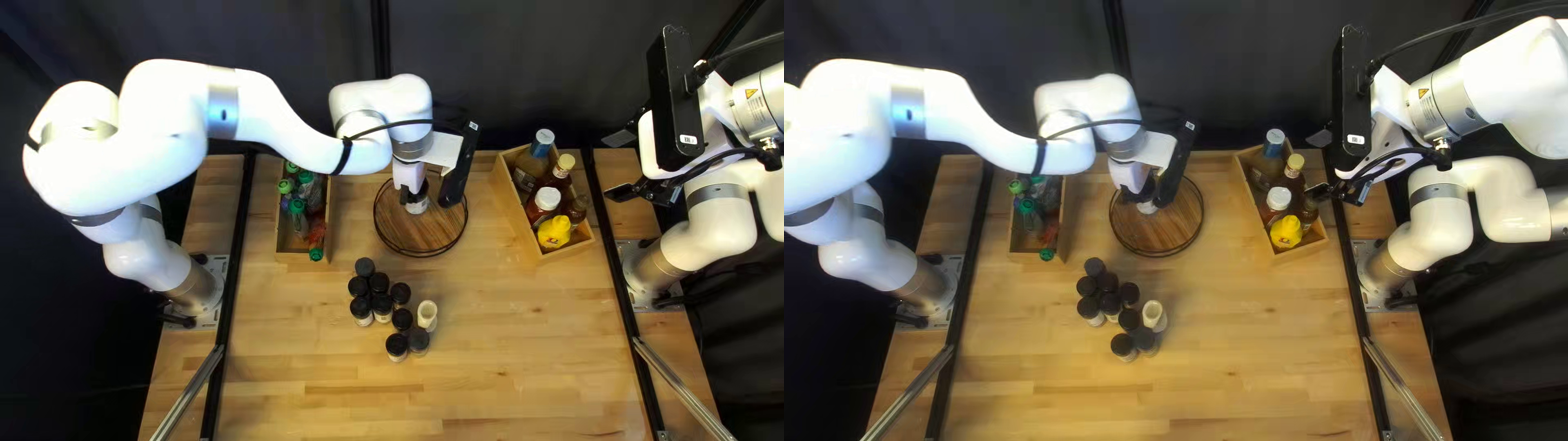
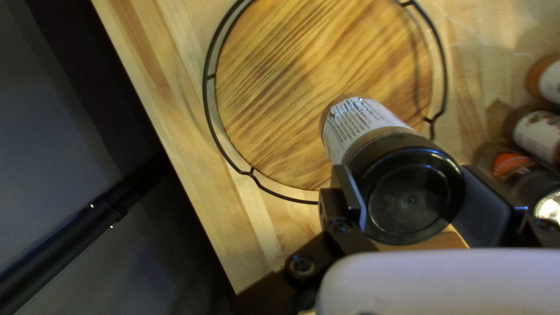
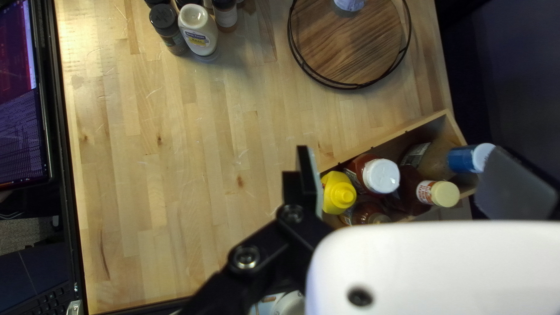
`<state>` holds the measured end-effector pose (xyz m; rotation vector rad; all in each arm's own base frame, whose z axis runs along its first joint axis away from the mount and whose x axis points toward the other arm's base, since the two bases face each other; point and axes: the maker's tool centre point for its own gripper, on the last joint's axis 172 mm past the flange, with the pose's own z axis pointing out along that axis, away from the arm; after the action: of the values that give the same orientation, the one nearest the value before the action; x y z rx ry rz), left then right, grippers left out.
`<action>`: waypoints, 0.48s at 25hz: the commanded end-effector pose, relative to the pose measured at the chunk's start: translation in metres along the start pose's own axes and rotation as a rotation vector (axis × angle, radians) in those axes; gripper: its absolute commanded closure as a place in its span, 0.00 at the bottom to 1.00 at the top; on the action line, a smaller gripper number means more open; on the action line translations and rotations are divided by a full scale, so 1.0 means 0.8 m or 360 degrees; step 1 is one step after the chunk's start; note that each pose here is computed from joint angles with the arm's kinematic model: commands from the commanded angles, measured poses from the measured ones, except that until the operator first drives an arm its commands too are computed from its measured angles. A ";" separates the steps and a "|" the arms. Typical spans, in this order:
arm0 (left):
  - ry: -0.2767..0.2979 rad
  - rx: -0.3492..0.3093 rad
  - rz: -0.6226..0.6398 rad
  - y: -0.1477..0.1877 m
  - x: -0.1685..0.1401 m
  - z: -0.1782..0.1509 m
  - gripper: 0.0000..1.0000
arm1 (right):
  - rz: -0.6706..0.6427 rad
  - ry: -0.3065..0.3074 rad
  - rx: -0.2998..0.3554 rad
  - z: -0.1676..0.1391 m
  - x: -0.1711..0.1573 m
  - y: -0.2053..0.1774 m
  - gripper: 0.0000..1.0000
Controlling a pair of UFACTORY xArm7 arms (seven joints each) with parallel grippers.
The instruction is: Separate condiments, baby food and spices and place it in 3 different racks/containers
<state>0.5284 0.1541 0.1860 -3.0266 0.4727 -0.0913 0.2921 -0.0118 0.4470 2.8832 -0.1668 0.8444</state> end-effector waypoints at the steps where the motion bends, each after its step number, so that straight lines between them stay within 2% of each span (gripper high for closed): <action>1: -0.0007 -0.0036 -0.0019 -0.008 0.004 0.022 1.00 | 0.0000 0.0000 0.0000 0.000 0.000 0.000 0.00; 12: -0.0007 -0.0076 -0.0046 -0.014 0.007 0.048 1.00 | 0.0000 0.0000 0.0000 0.000 0.000 0.000 0.00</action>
<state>0.5388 0.1645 0.1536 -3.0772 0.4403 -0.0787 0.2921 -0.0118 0.4470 2.8832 -0.1668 0.8444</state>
